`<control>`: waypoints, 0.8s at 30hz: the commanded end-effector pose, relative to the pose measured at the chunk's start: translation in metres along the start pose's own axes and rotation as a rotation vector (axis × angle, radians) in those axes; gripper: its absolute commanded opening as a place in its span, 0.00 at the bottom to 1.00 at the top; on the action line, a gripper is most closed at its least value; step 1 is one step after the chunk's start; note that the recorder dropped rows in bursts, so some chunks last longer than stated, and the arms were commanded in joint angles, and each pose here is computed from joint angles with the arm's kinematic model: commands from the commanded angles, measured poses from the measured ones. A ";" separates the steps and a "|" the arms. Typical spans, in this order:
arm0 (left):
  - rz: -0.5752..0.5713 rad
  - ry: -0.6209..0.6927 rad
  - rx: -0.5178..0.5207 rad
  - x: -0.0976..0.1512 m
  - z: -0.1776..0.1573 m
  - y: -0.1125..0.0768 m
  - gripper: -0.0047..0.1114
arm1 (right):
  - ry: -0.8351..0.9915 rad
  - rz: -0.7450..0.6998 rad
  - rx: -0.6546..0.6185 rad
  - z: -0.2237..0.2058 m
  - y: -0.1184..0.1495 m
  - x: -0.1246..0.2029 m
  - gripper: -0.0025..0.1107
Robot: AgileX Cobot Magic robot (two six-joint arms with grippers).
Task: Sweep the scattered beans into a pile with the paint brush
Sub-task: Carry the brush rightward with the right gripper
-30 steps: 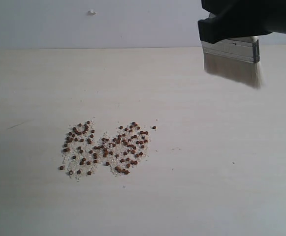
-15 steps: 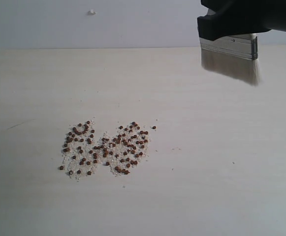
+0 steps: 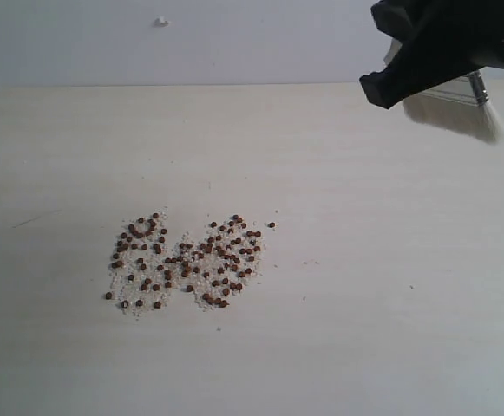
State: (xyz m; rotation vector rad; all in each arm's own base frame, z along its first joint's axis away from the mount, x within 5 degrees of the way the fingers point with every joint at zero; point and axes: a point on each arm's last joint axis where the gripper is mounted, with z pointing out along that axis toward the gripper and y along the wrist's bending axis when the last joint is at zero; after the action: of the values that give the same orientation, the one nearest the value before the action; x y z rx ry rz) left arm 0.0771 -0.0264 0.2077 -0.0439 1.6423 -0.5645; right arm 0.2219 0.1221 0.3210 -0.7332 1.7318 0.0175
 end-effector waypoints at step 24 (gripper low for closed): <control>0.004 -0.005 0.002 -0.001 0.000 0.000 0.04 | -0.210 -0.159 0.352 -0.010 -0.002 0.057 0.02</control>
State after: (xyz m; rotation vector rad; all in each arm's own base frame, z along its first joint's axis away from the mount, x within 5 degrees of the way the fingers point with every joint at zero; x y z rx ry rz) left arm 0.0771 -0.0264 0.2077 -0.0439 1.6423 -0.5645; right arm 0.2079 0.0920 0.2719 -0.5909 1.4586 -0.2728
